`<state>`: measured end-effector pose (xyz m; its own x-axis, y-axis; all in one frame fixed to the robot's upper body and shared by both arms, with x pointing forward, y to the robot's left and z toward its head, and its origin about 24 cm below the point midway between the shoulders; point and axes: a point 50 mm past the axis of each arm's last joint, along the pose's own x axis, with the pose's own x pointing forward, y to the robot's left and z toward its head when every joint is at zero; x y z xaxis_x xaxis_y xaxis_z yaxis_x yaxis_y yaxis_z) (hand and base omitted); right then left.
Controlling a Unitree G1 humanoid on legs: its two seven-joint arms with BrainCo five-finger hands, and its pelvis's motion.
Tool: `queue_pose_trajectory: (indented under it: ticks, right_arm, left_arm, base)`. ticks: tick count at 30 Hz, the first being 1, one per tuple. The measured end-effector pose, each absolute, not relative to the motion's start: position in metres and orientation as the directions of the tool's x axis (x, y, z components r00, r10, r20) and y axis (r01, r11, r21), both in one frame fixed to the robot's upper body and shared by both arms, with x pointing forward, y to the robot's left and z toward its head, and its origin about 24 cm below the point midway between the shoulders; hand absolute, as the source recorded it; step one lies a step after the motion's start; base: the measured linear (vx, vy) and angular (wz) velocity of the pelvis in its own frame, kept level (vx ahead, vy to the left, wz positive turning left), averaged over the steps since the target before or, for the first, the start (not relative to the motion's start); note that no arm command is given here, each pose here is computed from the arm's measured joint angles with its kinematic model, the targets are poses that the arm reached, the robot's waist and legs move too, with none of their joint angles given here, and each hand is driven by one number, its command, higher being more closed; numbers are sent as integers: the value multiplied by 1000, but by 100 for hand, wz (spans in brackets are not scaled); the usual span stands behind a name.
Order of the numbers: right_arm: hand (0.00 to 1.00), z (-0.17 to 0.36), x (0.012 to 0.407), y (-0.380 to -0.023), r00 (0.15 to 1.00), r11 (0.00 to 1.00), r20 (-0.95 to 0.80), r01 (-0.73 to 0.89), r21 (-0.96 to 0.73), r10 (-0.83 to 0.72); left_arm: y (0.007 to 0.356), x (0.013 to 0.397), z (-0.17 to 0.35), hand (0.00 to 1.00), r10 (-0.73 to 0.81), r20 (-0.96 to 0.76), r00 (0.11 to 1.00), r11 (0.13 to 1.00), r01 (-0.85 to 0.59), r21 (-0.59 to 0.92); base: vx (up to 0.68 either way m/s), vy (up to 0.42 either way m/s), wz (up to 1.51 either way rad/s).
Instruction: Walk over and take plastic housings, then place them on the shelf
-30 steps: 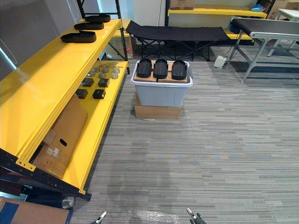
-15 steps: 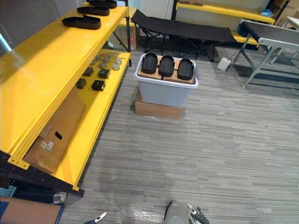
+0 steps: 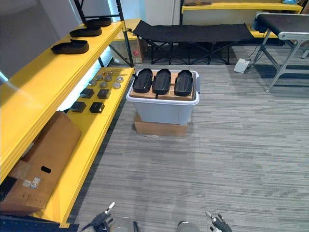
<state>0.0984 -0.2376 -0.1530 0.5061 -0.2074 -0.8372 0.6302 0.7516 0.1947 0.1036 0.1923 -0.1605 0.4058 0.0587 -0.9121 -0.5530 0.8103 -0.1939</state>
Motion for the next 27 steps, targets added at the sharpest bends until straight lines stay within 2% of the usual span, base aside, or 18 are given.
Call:
queue_pose_trajectory:
  ticks: [4,8,12,15,18,23,25,27]
  right_arm:
    - [0,-154,104,-222,516,761,-838,612,216,-177]
    - [0,-156,104,-217,487,763,-858,613,206,-160]
    - [0,-164,93,-198,435,778,-895,595,204,-98]
    - [0,-164,92,-200,439,783,-891,592,190,-115]
    - [0,-160,98,-209,469,771,-870,606,194,-150]
    - [0,-160,90,-208,470,783,-870,593,186,-149]
    - [0,-159,87,-217,462,764,-869,621,175,-176]
    - [0,-158,88,-219,461,749,-866,639,174,-192]
  left_arm:
    - [200,63,-167,0,100,-945,311,801,-588,-108]
    - [208,50,-170,0,131,-959,250,842,-539,-25]
    - [218,64,-165,0,175,-930,324,887,-461,6]
    - [218,101,-157,0,153,-896,417,911,-411,-36]
    - [211,141,-146,0,115,-847,520,896,-422,-138]
    - [202,141,-146,0,101,-841,531,868,-460,-186]
    - [180,125,-154,0,77,-873,482,835,-510,-207]
    - [173,120,-156,0,79,-880,469,804,-552,-222]
  base:
    - [332,111,-31]
    - [364,106,-21]
    - [404,76,-8]
    - [379,-54,34]
    - [239,-110,20]
    - [391,-330,38]
    - [421,-411,72]
    - [354,-405,35]
